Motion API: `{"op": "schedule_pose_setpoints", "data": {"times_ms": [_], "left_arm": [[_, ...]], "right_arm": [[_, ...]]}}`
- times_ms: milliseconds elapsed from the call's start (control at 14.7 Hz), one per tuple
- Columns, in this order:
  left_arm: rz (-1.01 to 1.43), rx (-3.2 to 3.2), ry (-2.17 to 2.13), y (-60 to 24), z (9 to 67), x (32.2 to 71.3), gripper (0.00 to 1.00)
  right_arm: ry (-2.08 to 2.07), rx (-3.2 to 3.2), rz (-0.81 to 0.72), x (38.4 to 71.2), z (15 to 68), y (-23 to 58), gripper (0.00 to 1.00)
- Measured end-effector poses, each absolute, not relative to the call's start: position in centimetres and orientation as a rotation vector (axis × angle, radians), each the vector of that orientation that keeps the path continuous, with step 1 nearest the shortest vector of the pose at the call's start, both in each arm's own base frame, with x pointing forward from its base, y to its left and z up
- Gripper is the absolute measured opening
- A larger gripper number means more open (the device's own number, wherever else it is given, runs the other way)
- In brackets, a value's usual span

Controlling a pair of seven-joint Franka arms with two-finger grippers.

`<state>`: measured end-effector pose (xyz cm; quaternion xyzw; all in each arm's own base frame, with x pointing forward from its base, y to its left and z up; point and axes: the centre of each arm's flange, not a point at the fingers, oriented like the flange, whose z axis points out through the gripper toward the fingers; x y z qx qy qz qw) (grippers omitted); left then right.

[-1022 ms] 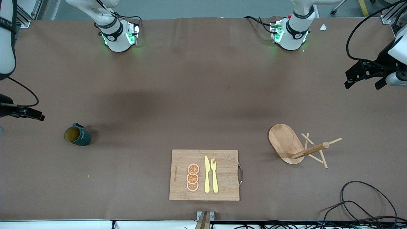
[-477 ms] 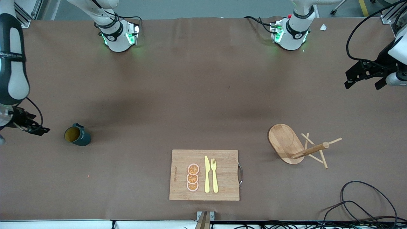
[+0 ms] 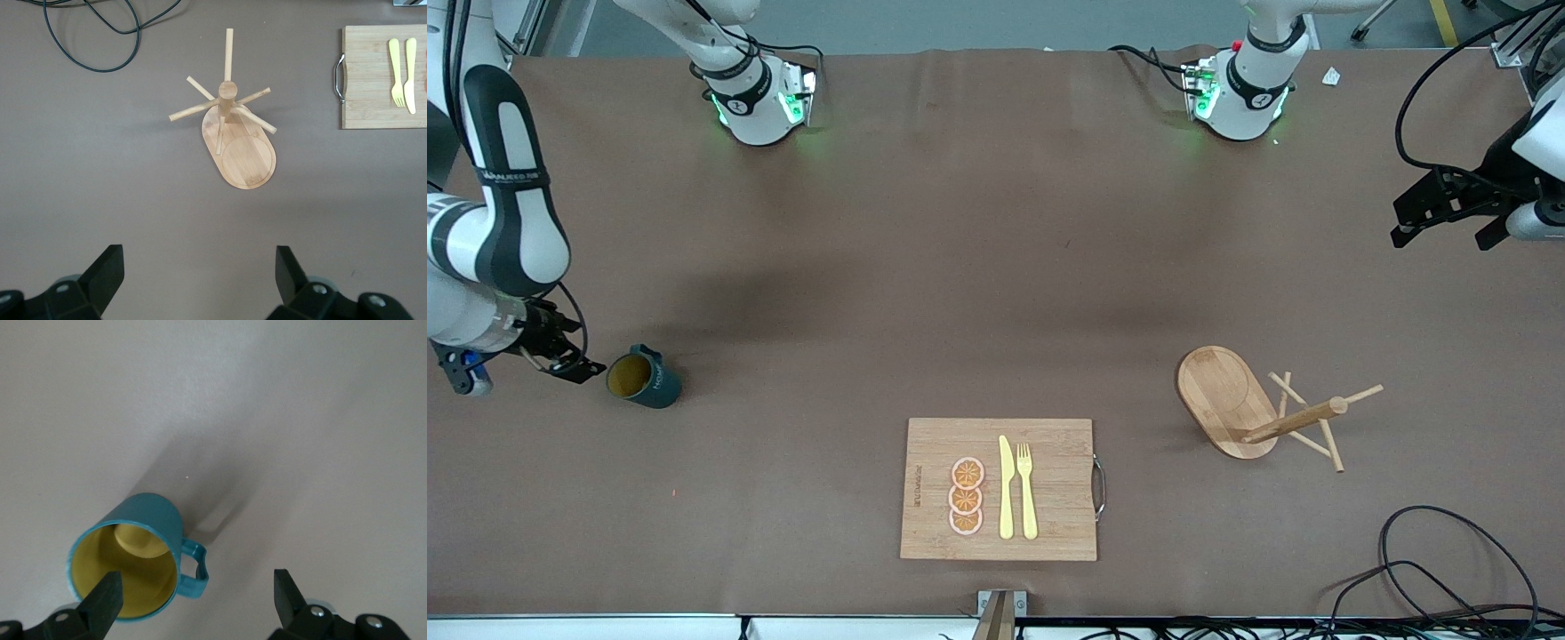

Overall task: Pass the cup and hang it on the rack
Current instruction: 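Reach the right gripper down to the teal mug and grasp it, then lift the teal mug with the right gripper toward the table middle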

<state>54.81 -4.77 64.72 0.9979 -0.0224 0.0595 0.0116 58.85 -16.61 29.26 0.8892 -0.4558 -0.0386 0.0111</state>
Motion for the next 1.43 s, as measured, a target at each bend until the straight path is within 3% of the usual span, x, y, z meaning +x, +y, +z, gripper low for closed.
{"op": "schedule_pose_setpoints", "data": {"times_ms": [272, 477, 613, 681, 749, 1090, 1430], "left_arm": [[0.185, 3.112, -0.070, -4.8, 64.7, 54.8, 1.00], [0.185, 3.112, -0.069, -4.7, 64.7, 54.8, 1.00], [0.185, 3.112, -0.068, -4.7, 64.7, 54.8, 1.00], [0.185, 3.112, -0.067, -4.7, 64.7, 54.8, 1.00], [0.185, 3.112, -0.067, -4.7, 64.7, 54.8, 1.00], [0.185, 3.112, -0.067, -4.7, 64.7, 54.8, 1.00], [0.185, 3.112, -0.066, -4.7, 64.7, 54.8, 1.00]], "right_arm": [[-1.496, 2.758, -0.101, 59.3, 26.7, -15.6, 0.98], [-1.503, 2.760, -0.032, 59.3, 24.9, -14.6, 0.88], [-1.509, 2.756, -0.030, 58.9, 24.0, -14.5, 0.67], [-1.511, 2.755, -0.033, 58.8, 23.9, -14.5, 0.67], [-1.512, 2.755, -0.033, 58.8, 23.9, -14.5, 0.60], [-1.492, 2.763, -0.058, 58.8, 23.8, -13.5, 0.07], [-1.375, 2.809, -0.175, 59.4, 24.8, -10.7, 0.04]]}}
